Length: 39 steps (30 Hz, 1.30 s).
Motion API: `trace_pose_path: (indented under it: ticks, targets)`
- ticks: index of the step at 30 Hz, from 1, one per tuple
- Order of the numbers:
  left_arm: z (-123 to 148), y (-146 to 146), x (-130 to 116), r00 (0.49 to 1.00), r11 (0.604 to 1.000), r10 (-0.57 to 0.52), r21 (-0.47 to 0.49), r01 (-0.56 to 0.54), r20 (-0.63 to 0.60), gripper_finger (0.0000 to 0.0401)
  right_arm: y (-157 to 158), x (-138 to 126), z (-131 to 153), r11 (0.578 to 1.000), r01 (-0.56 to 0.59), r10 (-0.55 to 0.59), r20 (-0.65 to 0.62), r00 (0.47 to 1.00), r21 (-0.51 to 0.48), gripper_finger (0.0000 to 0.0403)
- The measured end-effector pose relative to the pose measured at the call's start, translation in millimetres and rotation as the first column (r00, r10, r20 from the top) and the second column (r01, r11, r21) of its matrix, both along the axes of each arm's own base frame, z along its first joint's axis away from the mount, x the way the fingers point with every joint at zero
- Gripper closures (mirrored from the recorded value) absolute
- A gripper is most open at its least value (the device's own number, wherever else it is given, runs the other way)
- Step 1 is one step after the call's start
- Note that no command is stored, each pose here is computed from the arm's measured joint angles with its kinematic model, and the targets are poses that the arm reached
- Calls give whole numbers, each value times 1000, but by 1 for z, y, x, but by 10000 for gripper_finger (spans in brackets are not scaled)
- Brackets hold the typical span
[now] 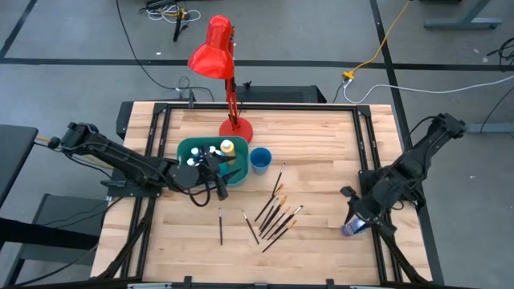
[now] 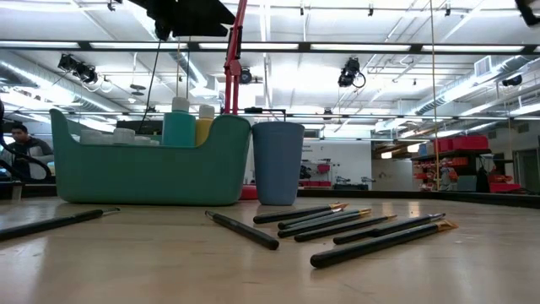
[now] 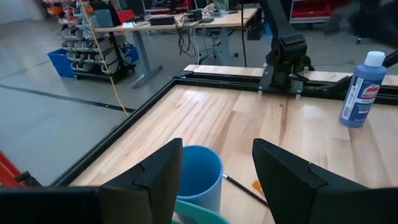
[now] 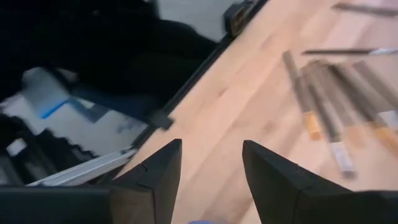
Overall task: Pick & Place Paint Supplies
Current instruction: Put the light blue paint bottle into the green bin
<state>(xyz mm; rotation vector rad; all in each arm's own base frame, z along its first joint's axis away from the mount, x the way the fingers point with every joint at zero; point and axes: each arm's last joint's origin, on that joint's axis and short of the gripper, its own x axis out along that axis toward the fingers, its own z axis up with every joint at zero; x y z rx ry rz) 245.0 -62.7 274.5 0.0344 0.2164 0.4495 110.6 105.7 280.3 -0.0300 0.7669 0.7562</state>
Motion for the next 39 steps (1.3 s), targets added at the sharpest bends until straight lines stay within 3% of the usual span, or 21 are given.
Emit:
trace_pose_path:
  ticks: [12,18,23,31,39]
  targets:
    - [12,-1,2,995,1000,-9,14,7,103,195,3,-27,-53,973,-173,160,96,983,153,223]
    - [14,-1,3,993,1000,-10,18,9,116,195,-4,-31,-67,988,-105,80,216,973,110,223]
    - [14,-1,3,993,1000,-11,13,10,118,195,-5,-33,-67,987,-137,109,277,955,85,223]
    - [14,-1,3,993,1000,-15,16,13,116,195,-3,-32,-61,977,-151,103,289,952,149,223]
    - [14,-1,3,993,1000,-14,13,13,117,195,-6,-34,-69,986,-156,137,262,955,51,223]
